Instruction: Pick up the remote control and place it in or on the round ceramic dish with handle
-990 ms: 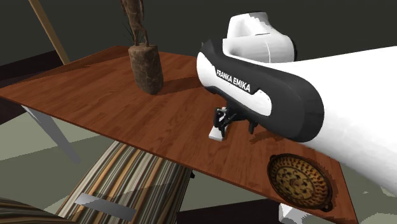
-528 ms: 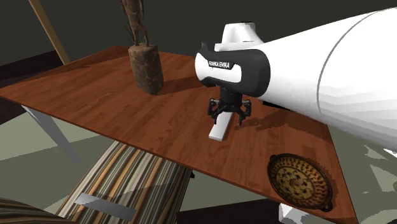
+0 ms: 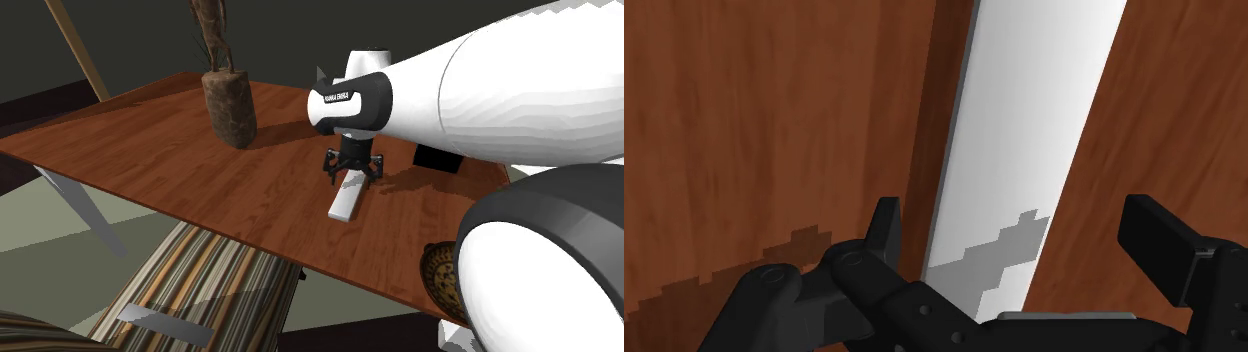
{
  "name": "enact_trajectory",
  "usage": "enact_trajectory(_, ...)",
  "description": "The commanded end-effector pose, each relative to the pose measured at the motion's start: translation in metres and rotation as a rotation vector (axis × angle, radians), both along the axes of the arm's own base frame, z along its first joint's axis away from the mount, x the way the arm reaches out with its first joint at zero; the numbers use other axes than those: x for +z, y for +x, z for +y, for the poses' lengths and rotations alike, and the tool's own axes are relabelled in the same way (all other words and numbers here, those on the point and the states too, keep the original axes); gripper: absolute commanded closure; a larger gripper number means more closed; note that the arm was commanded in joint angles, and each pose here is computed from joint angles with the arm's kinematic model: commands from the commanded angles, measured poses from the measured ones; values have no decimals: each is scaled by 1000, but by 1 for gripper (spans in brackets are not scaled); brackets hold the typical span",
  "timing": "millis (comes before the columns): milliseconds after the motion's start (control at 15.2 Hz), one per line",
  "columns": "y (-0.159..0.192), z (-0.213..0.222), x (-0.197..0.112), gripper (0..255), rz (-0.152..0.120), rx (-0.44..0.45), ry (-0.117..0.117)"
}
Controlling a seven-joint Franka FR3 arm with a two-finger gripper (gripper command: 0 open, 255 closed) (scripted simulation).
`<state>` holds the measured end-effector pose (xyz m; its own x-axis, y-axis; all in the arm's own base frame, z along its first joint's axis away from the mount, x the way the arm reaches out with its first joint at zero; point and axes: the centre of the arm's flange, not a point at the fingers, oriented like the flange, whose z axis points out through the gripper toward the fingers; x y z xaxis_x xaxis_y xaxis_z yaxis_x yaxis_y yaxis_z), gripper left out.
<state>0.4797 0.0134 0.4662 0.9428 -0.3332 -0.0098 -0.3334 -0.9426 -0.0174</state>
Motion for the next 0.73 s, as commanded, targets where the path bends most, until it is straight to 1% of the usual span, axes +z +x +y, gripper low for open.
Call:
enact_trajectory(0, 1, 0, -10, 0, -1, -2, 1)
enact_trajectory(198, 1, 0, -28, 0, -1, -2, 1)
enact_trajectory(660, 1, 0, -28, 0, -1, -2, 1)
